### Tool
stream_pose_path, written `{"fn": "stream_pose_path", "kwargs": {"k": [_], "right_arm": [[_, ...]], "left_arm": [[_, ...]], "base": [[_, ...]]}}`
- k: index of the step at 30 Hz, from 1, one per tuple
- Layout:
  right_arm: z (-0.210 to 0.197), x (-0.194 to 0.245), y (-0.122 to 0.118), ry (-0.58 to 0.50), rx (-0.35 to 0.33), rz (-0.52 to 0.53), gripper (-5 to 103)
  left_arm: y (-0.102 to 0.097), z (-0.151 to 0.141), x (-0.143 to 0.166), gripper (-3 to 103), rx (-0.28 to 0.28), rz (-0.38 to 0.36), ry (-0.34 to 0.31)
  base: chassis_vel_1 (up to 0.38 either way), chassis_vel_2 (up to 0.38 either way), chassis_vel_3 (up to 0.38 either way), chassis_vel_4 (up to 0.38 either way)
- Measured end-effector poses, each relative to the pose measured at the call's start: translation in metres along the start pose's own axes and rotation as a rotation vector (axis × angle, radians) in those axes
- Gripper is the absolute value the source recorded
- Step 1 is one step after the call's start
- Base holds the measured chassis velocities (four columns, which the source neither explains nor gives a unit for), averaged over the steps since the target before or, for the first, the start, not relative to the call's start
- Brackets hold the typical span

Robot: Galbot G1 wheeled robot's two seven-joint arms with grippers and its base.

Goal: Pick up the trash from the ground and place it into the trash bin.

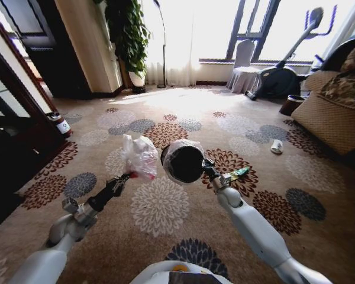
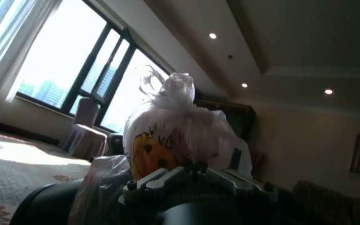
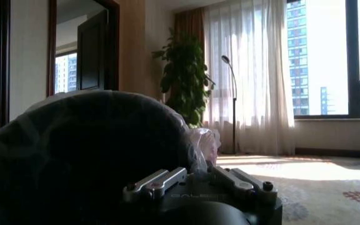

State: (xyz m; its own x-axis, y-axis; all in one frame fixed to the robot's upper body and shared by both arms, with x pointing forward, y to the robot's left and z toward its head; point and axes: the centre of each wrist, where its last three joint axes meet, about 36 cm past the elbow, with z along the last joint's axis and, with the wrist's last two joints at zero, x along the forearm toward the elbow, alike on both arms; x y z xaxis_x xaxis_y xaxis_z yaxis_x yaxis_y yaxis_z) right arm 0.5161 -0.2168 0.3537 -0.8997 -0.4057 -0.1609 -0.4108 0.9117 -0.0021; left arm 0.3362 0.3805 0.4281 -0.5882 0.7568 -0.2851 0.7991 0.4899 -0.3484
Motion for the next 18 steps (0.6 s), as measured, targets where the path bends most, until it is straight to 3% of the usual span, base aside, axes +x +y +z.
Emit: {"fn": "stream_pose_path", "kwargs": {"k": [2,3,4,5,6,9,10,12,14,16,18], "right_arm": [[0.002,-0.005,0.009,-0.002,-0.002,-0.014,0],[0.002,-0.005,0.009,-0.002,-0.002,-0.014,0],[0.003,-0.010,0.018,-0.007,-0.006,-0.031,0],[0.003,-0.013,0.023,-0.011,-0.005,-0.041,0],[0.003,-0.013,0.023,-0.011,-0.005,-0.041,0],[0.003,-0.024,0.035,-0.028,0.003,-0.064,0],[0.003,-0.024,0.035,-0.028,0.003,-0.064,0],[0.003,-0.030,0.040,-0.039,0.011,-0.072,0],[0.002,-0.032,0.040,-0.042,0.014,-0.074,0],[-0.001,-0.040,0.036,-0.060,0.034,-0.073,0],[-0.002,-0.044,0.032,-0.065,0.044,-0.069,0]], "left_arm": [[-0.008,0.006,-0.016,0,0.095,0.047,-0.006],[-0.008,0.006,-0.016,0,0.095,0.047,-0.006],[-0.015,0.013,-0.032,0,0.188,0.064,-0.012],[-0.019,0.016,-0.041,0,0.245,0.057,-0.019],[-0.019,0.016,-0.041,0,0.245,0.057,-0.019],[-0.029,0.028,-0.070,0,0.483,-0.008,-0.061],[-0.029,0.028,-0.070,0,0.483,-0.008,-0.061],[-0.033,0.035,-0.081,0,0.611,-0.059,-0.082],[-0.034,0.037,-0.083,0,0.639,-0.071,-0.086],[-0.042,0.047,-0.084,0,0.719,-0.103,-0.089],[-0.051,0.052,-0.082,0,0.749,-0.109,-0.082]], "base": [[0.000,0.000,0.000,0.000],[0.000,0.000,0.000,0.000],[0.000,0.000,0.000,0.000],[0.000,0.000,0.000,0.000],[0.000,0.000,0.000,0.000],[0.000,0.000,0.000,0.000],[0.000,0.000,0.000,0.000],[0.000,0.000,0.000,0.000],[0.000,0.000,0.000,0.000],[0.000,0.000,0.000,0.000],[0.000,0.000,0.000,0.000]]}}
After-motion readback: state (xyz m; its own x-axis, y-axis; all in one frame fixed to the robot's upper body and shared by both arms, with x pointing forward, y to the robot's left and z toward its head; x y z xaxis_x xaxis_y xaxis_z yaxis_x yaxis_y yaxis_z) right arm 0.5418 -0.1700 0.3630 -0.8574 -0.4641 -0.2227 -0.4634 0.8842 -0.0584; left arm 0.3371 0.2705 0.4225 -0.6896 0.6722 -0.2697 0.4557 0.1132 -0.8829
